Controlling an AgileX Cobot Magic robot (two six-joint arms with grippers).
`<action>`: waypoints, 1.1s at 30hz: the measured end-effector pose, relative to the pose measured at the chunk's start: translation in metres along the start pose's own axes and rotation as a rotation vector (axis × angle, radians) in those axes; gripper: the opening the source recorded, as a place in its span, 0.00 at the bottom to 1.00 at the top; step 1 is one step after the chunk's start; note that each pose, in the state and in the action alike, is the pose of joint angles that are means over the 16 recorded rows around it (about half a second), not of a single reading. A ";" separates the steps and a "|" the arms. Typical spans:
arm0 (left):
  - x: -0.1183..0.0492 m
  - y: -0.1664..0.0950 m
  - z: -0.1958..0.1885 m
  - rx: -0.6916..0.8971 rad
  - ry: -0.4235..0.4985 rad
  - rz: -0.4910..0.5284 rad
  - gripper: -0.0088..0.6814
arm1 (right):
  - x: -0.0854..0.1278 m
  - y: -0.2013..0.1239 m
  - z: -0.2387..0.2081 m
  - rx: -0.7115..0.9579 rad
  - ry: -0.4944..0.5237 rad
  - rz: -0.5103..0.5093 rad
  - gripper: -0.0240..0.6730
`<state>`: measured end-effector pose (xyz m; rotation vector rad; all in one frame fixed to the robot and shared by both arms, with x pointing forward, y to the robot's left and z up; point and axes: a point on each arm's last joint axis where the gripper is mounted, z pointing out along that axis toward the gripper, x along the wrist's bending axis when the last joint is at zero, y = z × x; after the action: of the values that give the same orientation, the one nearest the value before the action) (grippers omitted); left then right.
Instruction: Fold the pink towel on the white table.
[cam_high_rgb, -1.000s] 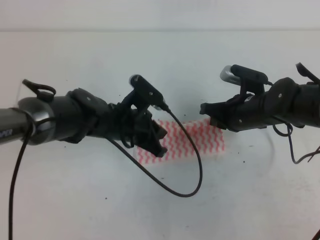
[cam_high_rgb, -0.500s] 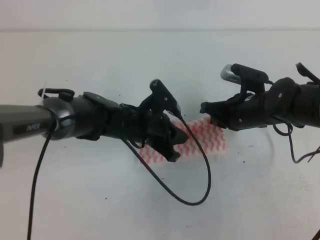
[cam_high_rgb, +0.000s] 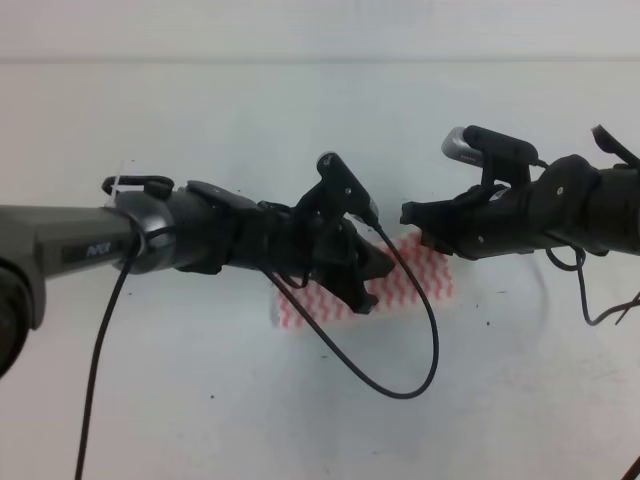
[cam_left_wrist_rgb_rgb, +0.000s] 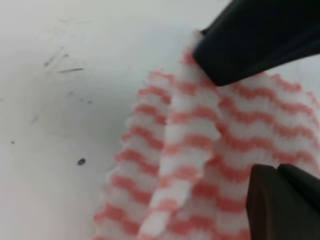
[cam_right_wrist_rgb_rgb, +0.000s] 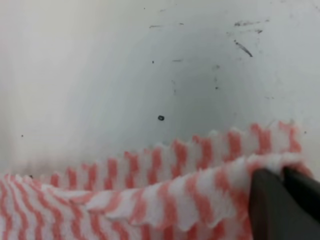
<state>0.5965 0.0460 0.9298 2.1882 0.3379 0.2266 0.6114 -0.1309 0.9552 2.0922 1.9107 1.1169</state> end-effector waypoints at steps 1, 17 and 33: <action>0.001 0.000 0.002 -0.001 0.000 0.001 0.01 | 0.000 0.000 0.000 -0.001 0.000 0.001 0.01; 0.012 0.001 0.014 -0.004 0.046 0.033 0.01 | 0.000 0.000 0.000 0.000 0.002 0.007 0.01; 0.018 0.002 0.015 -0.025 0.101 0.037 0.01 | 0.001 0.001 0.000 -0.012 0.004 0.019 0.21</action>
<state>0.6186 0.0389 0.9233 2.1646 0.3495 0.3607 0.6121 -0.1305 0.9560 2.1076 1.8851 1.1344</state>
